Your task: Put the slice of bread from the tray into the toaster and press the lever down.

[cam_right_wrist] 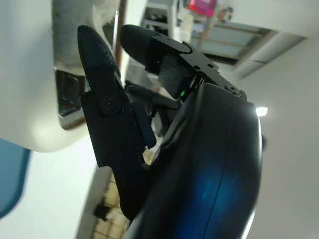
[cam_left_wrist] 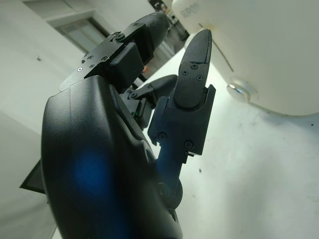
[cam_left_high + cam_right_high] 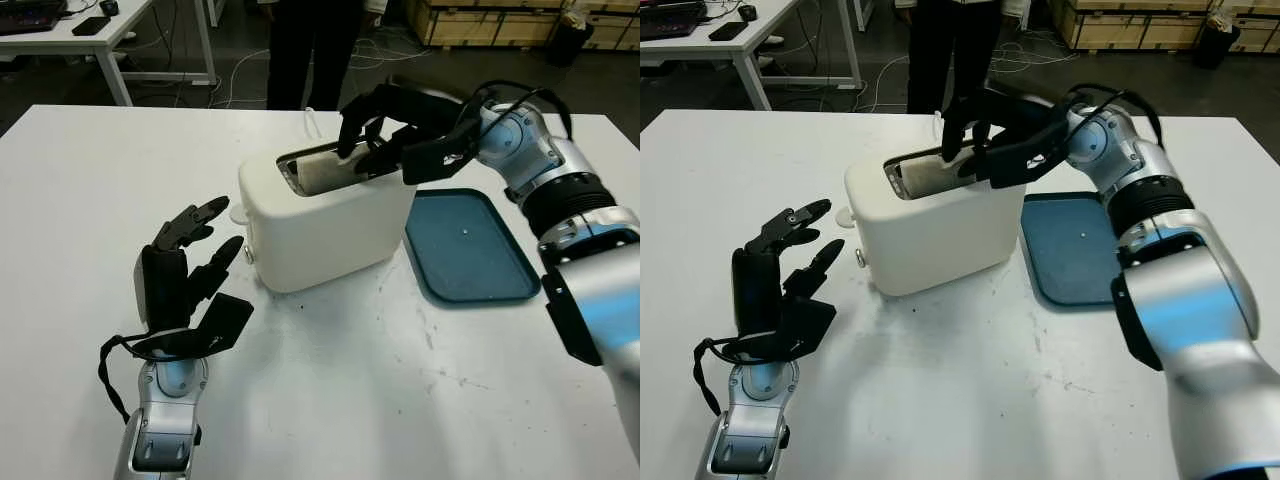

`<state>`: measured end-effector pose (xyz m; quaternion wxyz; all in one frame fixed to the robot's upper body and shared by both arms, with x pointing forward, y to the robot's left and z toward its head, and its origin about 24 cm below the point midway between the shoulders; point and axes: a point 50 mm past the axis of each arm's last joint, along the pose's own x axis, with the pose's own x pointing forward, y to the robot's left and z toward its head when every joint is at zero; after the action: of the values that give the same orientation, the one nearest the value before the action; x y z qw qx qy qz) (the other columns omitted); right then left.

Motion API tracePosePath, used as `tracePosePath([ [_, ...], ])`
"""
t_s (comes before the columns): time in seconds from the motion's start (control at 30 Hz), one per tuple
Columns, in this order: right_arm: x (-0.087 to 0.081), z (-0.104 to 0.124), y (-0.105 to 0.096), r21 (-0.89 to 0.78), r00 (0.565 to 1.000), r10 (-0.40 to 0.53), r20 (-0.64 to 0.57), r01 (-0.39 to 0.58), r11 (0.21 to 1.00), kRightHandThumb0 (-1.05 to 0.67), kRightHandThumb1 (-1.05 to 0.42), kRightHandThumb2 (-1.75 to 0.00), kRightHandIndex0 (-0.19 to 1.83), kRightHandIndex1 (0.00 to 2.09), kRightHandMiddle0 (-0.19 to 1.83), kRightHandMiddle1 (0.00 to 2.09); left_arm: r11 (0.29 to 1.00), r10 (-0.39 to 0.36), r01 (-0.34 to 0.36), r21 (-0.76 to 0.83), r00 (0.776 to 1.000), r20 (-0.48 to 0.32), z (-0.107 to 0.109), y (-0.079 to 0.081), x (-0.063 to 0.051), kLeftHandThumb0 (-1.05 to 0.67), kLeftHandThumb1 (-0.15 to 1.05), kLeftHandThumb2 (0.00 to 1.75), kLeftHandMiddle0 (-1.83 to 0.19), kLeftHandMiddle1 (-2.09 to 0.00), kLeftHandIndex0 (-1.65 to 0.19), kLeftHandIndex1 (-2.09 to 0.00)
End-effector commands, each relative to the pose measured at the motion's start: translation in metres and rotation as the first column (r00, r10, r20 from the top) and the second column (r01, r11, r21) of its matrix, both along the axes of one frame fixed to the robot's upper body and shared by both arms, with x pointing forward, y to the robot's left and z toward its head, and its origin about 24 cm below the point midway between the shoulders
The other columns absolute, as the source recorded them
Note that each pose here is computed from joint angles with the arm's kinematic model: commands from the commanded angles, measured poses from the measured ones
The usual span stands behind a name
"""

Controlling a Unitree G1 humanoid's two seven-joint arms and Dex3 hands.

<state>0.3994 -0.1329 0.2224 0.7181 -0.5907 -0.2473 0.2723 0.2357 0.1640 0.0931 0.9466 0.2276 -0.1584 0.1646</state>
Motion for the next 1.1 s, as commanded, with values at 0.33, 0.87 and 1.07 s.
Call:
tracePosePath([
  [0.33, -0.001, 0.007, -0.008, -0.012, 0.994, -0.022, 0.111, 0.024, 1.000, -0.63, -0.83, 0.00, 0.39, 0.82, 0.93, 0.13, 1.000, -0.017, 0.017, 0.006, 1.000, 0.002, 0.003, 0.001, 0.001, -0.32, 0.92, 0.08, -0.52, -0.95, -0.75, -0.24],
  [0.87, -0.020, -0.023, -0.022, 0.276, 0.988, -0.002, 0.154, -0.041, 0.960, -0.48, -0.84, 0.00, 0.70, 0.71, 0.97, 0.06, 1.000, -0.017, 0.016, 0.018, 1.000, 0.016, 0.004, 0.002, 0.000, -0.32, 0.92, 0.07, -0.54, -0.94, -0.75, -0.25],
  [1.07, -0.026, -0.036, -0.020, 0.282, 0.995, 0.031, 0.098, -0.058, 0.958, -0.45, -0.83, 0.00, 0.67, 0.71, 0.96, 0.04, 1.000, -0.021, 0.021, 0.016, 1.000, 0.007, 0.004, 0.001, 0.001, -0.31, 0.92, 0.07, -0.53, -0.95, -0.75, -0.25],
])
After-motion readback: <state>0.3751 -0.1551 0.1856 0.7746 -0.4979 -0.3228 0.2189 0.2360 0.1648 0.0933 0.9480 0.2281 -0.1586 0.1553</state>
